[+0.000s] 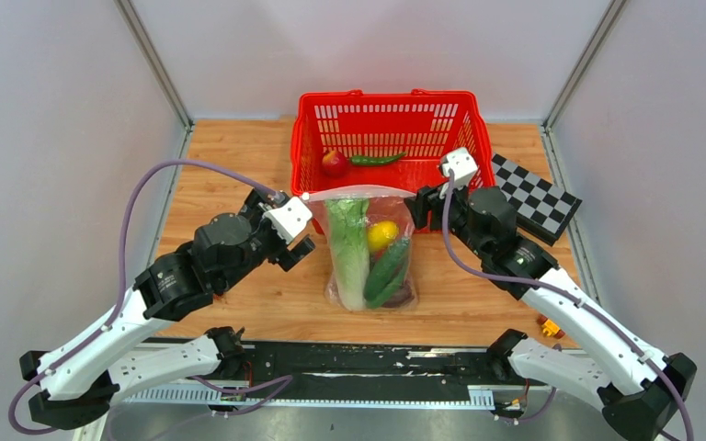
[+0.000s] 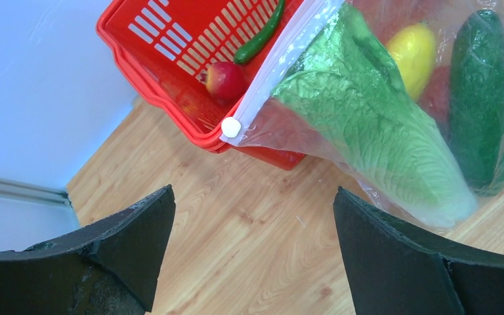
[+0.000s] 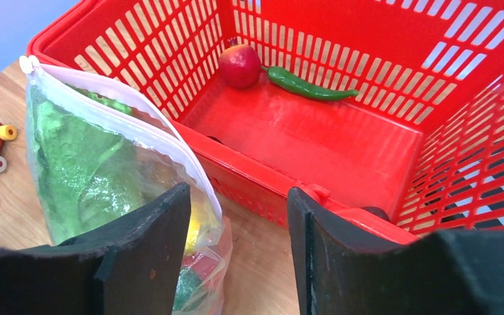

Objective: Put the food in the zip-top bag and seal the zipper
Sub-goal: Place the zipper food storage bag at the center of the board, then reset both arms

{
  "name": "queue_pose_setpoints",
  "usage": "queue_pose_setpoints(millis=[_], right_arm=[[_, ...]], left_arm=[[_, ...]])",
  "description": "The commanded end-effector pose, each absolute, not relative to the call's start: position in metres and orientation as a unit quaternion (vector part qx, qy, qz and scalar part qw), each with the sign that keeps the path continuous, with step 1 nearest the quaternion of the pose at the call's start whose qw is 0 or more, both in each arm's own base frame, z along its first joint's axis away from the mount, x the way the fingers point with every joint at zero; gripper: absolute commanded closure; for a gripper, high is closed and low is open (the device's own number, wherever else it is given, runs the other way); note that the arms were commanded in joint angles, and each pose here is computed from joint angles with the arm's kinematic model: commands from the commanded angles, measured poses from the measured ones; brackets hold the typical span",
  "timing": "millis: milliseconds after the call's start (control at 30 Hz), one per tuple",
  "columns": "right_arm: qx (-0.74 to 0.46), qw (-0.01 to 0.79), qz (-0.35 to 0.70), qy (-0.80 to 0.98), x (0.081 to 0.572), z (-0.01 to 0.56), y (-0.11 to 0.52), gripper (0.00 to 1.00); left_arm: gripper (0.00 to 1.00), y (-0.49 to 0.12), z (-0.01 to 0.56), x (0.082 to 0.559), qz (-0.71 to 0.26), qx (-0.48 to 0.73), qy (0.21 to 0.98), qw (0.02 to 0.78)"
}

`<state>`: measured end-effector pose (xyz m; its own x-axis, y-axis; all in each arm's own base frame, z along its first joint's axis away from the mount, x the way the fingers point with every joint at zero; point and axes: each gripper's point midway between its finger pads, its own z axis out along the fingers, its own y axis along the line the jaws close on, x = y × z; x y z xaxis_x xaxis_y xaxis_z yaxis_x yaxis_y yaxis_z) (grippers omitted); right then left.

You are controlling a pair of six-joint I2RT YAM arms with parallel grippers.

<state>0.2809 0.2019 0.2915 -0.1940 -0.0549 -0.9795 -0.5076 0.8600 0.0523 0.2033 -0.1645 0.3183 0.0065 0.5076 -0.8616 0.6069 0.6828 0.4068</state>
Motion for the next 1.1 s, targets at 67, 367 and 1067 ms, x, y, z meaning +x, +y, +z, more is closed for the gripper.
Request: queue_pose_setpoints(millis=[67, 367, 1067], right_arm=[[-0.162, 0.638, 0.192, 0.728, 0.278, 0.325, 0.19, 0.42], [-0.059, 0.643, 0.152, 0.748, 0.269, 0.299, 0.145, 0.21], [0.045, 0.571, 0.11, 0.812, 0.247, 0.202, 0.106, 0.14]], left_arm=[[0.03, -0.164, 0.329, 0.208, -0.054, 0.357, 0.704, 0.612], [0.0, -0.142, 0.312, 0.22, -0.035, 0.243, 0.738, 0.629], [0.0, -0.084, 0.211, 0.225, -0.021, 0.025, 0.809, 0.587]])
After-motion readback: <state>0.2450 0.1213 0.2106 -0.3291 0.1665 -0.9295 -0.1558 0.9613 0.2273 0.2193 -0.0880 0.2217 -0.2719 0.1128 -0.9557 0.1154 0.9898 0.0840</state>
